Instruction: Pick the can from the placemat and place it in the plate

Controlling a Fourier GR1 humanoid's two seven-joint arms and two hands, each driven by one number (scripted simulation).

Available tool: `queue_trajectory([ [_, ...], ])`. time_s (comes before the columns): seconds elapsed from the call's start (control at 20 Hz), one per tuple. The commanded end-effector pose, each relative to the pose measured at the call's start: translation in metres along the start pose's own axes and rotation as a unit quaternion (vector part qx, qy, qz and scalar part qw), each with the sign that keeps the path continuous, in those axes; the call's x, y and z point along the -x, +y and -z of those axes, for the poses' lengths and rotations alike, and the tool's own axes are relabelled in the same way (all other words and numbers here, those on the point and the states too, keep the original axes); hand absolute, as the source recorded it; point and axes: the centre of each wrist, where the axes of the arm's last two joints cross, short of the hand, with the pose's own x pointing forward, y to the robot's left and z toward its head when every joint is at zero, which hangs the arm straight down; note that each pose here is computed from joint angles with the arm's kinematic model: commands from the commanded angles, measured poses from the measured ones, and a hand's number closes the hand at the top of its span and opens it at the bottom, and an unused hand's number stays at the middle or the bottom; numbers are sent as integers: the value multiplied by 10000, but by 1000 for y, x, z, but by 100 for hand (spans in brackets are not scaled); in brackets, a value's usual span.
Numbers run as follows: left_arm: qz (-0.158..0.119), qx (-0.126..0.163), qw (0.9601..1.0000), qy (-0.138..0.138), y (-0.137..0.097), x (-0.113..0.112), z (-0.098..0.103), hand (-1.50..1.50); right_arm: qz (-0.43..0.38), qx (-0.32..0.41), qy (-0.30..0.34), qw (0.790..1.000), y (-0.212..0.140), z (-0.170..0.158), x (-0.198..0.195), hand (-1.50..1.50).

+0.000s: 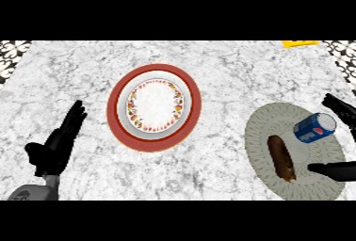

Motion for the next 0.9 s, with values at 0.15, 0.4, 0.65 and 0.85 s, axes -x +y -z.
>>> queue_trajectory([
  [0.15, 14, 51, 10000, 13, 6, 6, -1, 0, -1518, -564, 692, 9844, -55, -2, -36, -150],
  [0.4, -12, 23, 10000, -8, -21, -5, 7, 0, -2479, -1480, 1407, 9470, -65, 16, -62, -150],
  [0.65, 34, 97, 9999, -36, 12, -22, 9, 0, -2417, -1743, 1882, 9358, -72, 11, -53, -150],
  [0.85, 56, 152, 9999, -43, -2, 2, 2, 0, -2730, -1882, 2252, 9161, -43, 20, -44, -150],
])
